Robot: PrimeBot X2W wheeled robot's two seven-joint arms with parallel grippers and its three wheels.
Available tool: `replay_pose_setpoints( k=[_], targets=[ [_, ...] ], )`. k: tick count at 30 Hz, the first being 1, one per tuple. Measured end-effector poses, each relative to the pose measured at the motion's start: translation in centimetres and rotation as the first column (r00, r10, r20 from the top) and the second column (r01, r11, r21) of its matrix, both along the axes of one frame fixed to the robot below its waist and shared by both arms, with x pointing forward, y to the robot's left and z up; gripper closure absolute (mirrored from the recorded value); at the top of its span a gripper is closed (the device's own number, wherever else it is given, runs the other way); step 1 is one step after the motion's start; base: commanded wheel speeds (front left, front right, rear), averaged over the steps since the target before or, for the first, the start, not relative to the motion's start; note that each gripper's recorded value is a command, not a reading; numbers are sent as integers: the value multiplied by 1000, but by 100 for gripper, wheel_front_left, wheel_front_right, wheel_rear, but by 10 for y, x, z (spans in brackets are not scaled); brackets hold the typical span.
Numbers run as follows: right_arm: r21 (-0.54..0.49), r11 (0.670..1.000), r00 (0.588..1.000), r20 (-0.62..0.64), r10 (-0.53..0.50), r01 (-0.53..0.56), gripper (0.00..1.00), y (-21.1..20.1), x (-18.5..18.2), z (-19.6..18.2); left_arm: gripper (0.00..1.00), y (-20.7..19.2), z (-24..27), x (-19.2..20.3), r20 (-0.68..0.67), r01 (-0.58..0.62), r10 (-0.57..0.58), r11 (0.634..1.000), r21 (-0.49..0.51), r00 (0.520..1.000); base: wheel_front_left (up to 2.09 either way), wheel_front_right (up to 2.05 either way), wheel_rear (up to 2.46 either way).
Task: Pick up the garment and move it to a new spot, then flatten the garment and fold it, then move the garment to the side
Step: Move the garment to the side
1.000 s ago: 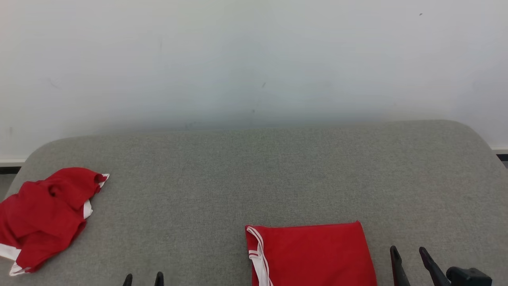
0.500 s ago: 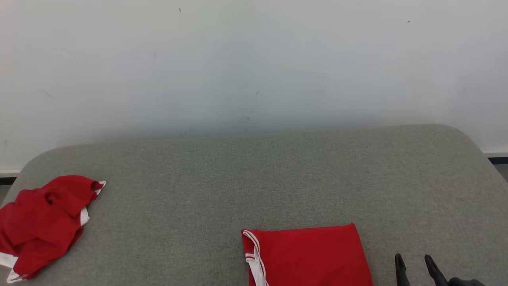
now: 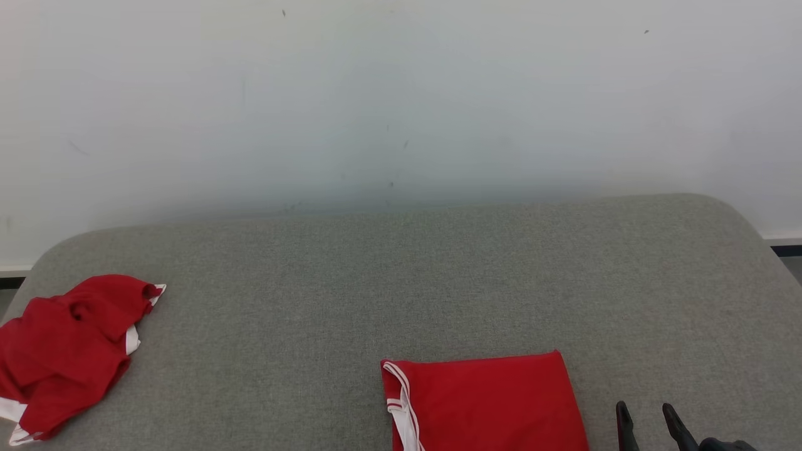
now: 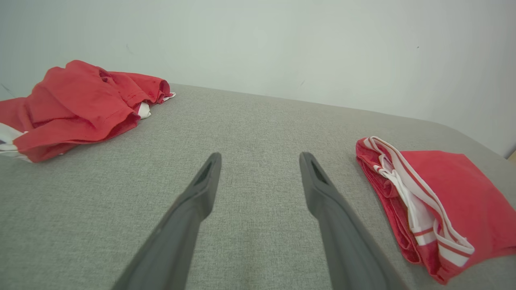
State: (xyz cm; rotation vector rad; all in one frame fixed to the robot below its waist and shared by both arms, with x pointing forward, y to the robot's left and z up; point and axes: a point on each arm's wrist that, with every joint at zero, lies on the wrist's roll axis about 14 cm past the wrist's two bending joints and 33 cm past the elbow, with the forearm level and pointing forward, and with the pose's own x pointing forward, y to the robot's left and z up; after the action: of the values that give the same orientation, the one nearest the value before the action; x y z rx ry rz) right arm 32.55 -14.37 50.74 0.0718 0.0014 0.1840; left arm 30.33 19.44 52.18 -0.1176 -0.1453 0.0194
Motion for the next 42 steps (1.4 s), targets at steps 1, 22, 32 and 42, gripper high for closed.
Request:
replay_pose_setpoints(
  k=[1, 22, 32, 42],
  targets=[
    [0, 1000, 1000, -2, 0, 0, 0, 0, 0, 0, 0, 0, -1, 0, -2, 1, -1, 1000, 0, 1000, 0, 0, 0],
    [-51, 998, 978, -210, 17, -28, 0, 4, 21, -21, 0, 3, -6, 2, -18, -18, 18, 1000, -11, 1000, 0, 0, 0],
    [-134, 986, 836, -549, 10, -100, 0, 2, 34, -57, 0, 8, -4, 2, -12, -27, 27, 1000, -10, 1000, 0, 0, 0],
    [-145, 978, 749, -662, 17, -150, 0, 7, 39, -82, 0, 16, -12, 0, -38, -49, 48, 999, -6, 998, 0, 0, 0]
  ],
)
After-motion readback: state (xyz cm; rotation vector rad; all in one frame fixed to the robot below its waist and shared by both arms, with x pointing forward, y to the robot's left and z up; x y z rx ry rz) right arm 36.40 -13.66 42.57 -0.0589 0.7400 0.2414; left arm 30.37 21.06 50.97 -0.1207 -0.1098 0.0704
